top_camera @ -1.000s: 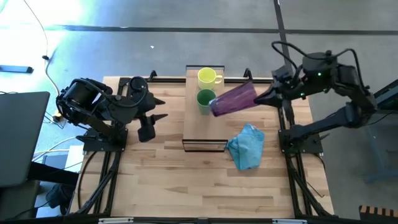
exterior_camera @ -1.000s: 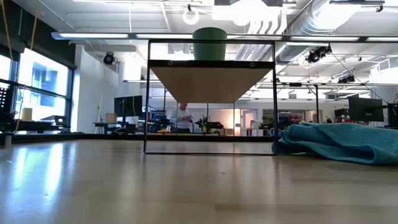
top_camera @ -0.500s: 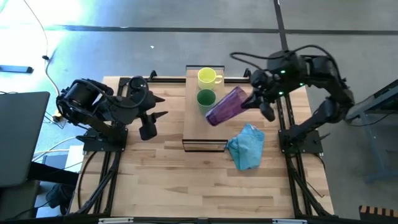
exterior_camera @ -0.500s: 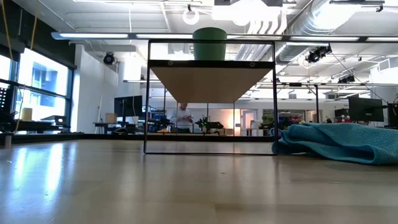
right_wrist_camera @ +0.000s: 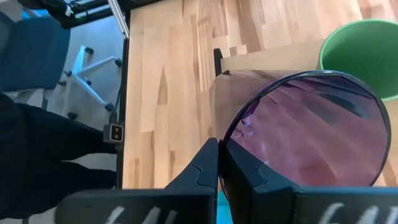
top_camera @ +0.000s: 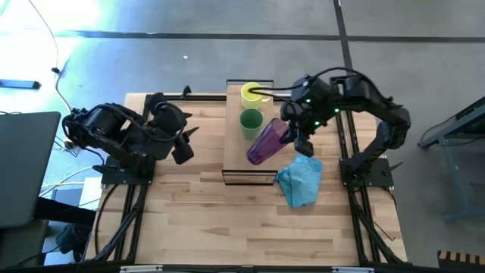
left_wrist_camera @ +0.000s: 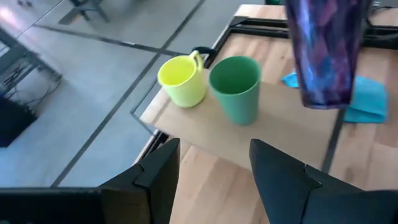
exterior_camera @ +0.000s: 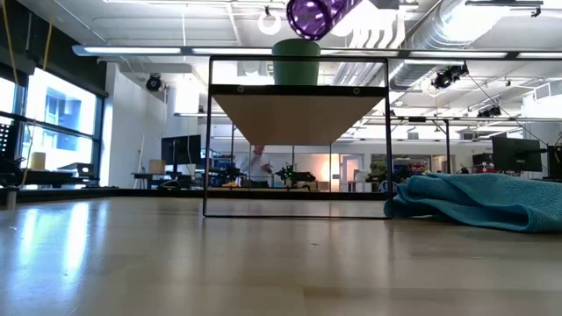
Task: Stack small to large cups/mugs on shelf
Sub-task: Put the purple glass on the shelf
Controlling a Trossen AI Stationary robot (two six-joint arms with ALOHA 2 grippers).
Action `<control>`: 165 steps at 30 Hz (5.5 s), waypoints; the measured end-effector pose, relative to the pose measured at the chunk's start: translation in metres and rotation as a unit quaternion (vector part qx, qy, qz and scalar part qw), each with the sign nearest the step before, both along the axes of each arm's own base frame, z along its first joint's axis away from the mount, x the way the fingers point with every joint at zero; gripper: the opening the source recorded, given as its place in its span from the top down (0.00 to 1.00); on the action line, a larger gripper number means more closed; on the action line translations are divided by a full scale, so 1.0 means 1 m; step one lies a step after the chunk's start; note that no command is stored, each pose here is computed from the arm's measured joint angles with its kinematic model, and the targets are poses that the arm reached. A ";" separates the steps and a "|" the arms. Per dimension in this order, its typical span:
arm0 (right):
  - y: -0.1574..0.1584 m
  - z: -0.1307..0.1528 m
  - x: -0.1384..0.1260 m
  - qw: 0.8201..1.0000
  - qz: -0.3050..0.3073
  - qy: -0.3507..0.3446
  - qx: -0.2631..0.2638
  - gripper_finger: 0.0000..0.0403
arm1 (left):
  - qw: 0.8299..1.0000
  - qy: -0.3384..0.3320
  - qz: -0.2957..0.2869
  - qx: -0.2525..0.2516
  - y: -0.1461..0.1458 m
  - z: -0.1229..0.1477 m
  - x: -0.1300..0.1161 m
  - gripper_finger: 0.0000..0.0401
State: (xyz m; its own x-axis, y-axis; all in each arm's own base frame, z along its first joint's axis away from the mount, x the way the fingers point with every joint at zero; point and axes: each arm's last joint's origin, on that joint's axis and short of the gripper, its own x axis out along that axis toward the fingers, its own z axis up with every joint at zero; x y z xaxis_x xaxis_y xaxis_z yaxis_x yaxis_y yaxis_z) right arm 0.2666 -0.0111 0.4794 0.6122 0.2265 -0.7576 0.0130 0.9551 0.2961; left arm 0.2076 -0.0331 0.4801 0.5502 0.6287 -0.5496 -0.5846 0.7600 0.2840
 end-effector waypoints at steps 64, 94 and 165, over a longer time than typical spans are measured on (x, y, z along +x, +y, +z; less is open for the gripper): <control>0.000 -0.054 0.064 0.994 0.002 0.106 -0.021 1.00 | 0.998 -0.038 0.045 -0.007 0.008 -0.035 -0.025 0.54; 0.001 -0.055 0.063 0.993 0.003 0.114 -0.015 1.00 | 0.998 -0.036 0.039 -0.017 0.007 -0.035 -0.024 0.54; 0.011 -0.046 0.058 0.992 -0.009 0.109 -0.066 1.00 | 0.998 -0.048 0.041 -0.020 0.007 -0.034 -0.023 0.54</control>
